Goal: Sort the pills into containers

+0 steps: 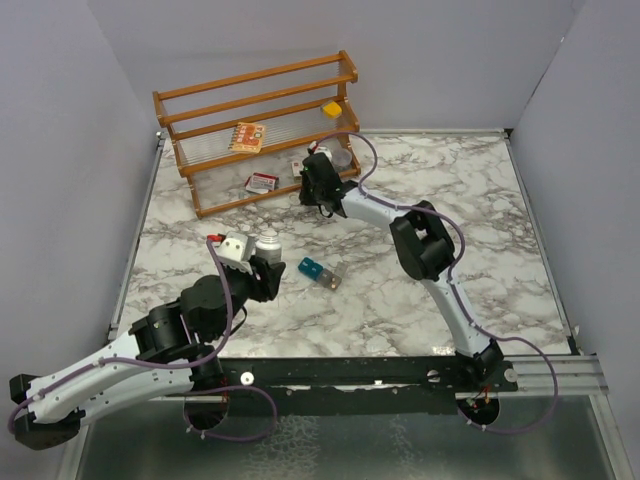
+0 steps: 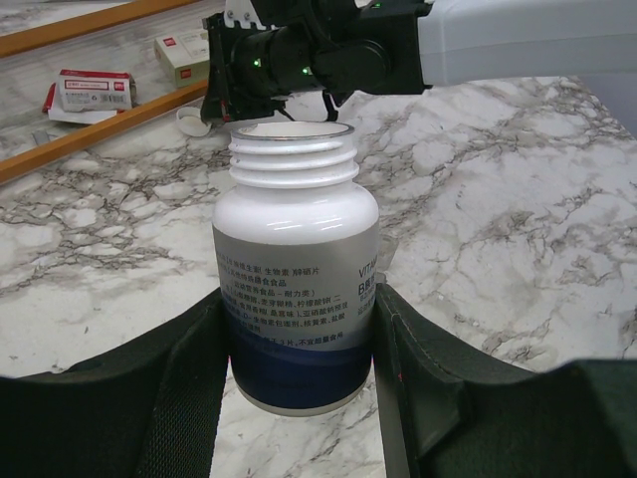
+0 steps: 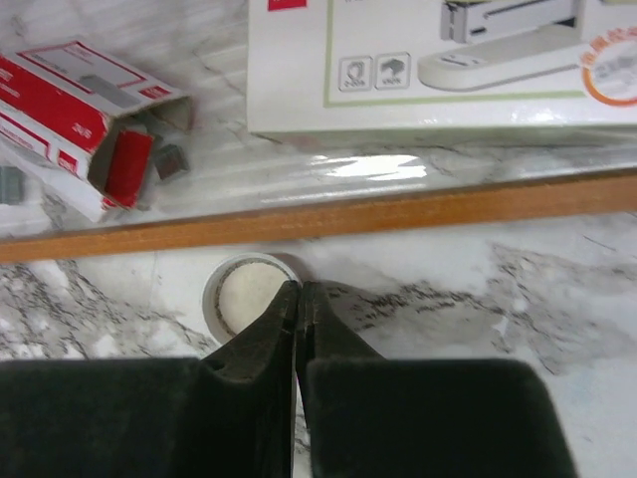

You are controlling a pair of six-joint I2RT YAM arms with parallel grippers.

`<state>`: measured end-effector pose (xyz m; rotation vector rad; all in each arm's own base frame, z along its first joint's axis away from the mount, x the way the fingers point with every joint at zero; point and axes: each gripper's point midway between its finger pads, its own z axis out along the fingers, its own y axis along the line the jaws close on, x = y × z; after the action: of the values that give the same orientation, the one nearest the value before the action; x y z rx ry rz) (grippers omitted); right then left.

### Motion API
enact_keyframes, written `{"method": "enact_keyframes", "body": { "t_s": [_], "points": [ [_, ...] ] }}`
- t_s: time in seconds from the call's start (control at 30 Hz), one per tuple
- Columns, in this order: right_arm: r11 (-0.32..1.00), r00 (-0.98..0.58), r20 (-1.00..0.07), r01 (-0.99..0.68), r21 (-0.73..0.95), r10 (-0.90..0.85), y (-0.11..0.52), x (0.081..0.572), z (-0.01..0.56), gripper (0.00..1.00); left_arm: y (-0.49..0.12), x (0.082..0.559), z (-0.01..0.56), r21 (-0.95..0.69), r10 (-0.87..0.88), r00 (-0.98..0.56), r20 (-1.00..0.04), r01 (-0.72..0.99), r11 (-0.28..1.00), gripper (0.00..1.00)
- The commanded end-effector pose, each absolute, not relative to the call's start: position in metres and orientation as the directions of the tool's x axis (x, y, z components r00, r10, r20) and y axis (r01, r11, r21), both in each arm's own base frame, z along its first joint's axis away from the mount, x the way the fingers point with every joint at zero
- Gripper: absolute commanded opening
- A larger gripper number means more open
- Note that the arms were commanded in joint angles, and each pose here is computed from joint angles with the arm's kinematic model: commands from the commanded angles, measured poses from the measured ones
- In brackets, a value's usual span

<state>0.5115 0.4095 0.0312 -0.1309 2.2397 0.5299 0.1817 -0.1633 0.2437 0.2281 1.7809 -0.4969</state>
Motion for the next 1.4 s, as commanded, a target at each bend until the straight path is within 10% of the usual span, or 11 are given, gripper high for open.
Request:
{"method": "enact_keyframes", "body": {
  "t_s": [0.0, 0.37, 0.63, 0.83, 1.13, 1.37],
  "points": [
    [0.95, -0.624, -0.781, -0.249, 0.188, -0.009, 0.387, 0.498, 0.047, 0.01, -0.167, 0.181, 0.249, -0.231, -0.129, -0.258, -0.958, 0.421, 0.877, 0.0],
    [0.947, -0.327, -0.889, -0.101, -0.305, -0.322, 0.313, 0.465, 0.179, 0.01, -0.179, 0.178, 0.246, -0.257, -0.141, -0.272, -0.952, 0.459, 0.85, 0.0],
    [0.579, -0.277, -0.638, 0.271, -0.769, -0.718, 0.214, 0.421, 0.211, 0.01, -0.187, 0.174, 0.245, -0.285, -0.161, -0.279, -0.947, 0.495, 0.821, 0.0],
    [0.307, -0.393, -0.429, 0.337, -0.89, -0.813, 0.169, 0.375, 0.207, 0.01, -0.186, 0.171, 0.253, -0.306, -0.19, -0.268, -0.944, 0.509, 0.804, 0.0],
    [0.393, -0.373, -0.506, 0.339, -0.855, -0.778, 0.176, 0.359, 0.201, 0.01, -0.189, 0.171, 0.255, -0.305, -0.184, -0.274, -0.944, 0.514, 0.802, 0.0],
    [0.388, -0.382, -0.494, 0.323, -0.863, -0.781, 0.178, 0.354, 0.195, 0.43, -0.19, 0.172, 0.26, -0.307, -0.191, -0.268, -0.944, 0.511, 0.803, 0.0]
  ]
}}
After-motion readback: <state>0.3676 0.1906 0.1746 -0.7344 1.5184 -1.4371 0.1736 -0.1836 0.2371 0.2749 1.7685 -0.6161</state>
